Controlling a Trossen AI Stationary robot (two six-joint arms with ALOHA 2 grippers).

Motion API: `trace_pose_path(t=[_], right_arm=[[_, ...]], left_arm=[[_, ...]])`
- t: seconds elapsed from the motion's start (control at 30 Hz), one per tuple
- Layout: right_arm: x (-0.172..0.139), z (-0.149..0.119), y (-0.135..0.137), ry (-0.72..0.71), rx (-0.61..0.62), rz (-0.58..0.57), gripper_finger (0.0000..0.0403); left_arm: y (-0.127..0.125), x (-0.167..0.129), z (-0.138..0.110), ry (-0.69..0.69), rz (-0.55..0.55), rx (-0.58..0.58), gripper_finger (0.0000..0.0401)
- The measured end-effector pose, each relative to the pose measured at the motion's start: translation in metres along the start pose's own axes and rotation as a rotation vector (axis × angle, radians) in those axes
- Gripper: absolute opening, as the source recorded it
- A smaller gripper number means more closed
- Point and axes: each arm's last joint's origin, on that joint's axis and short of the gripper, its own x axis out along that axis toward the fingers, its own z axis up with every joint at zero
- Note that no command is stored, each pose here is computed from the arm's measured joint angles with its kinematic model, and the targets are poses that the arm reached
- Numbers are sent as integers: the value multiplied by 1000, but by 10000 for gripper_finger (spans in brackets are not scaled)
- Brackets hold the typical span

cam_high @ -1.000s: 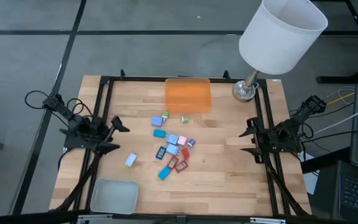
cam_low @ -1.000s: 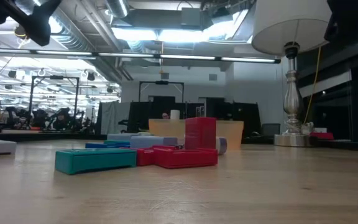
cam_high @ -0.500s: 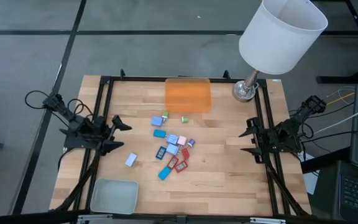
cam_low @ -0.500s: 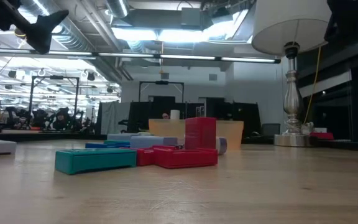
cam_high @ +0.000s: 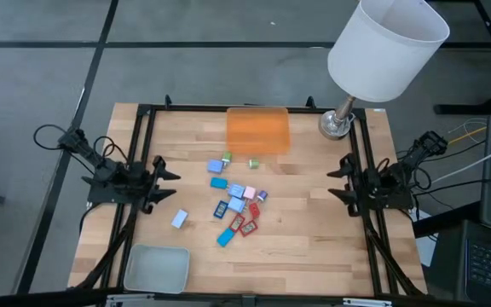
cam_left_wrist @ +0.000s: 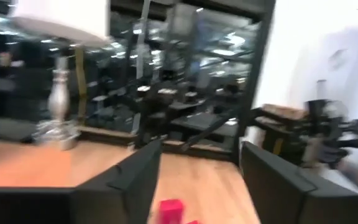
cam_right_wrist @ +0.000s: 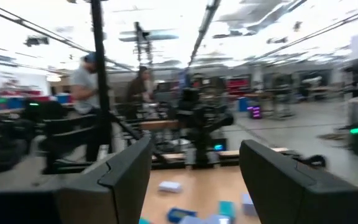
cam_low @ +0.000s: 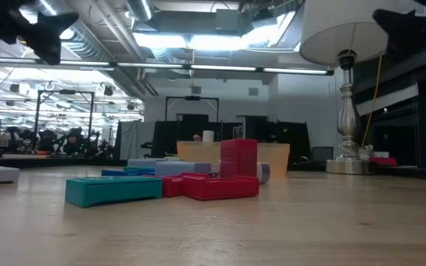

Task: Pick & Place Office items
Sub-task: Put the white digital timer into the gray bin

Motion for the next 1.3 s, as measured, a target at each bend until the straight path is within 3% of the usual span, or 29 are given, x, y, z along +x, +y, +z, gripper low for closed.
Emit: trace_pose_path(t=[0.1, 0.2, 0.37, 0.5, 0.6, 0.77, 0.97, 1.3], right_arm=[[0, 1, -3, -3, 3, -83, 241], [1, 1, -7, 5, 4, -168, 241], [2, -2, -9, 25, 4, -248, 241], [3, -3, -9, 38, -5, -268, 241], [3, -4, -9, 43, -10, -268, 241], [3, -4, -9, 43, -10, -269, 241], [3, -4, -10, 41, 35, -308, 241], [2, -4, -11, 55, -26, -345, 241]], left_arm=[[5, 1, -6, 48, 113, 5, 174], [10, 3, -16, 128, 202, 40, 175], [14, 7, -23, 190, 275, 34, 213], [9, 15, -19, 252, 260, -22, 247], [5, 21, -18, 376, 279, -7, 260], [-3, 36, -9, 631, 404, 40, 261], [-22, 66, 5, 797, 574, -106, 264], [-48, 114, -5, 1143, 850, -163, 262]])
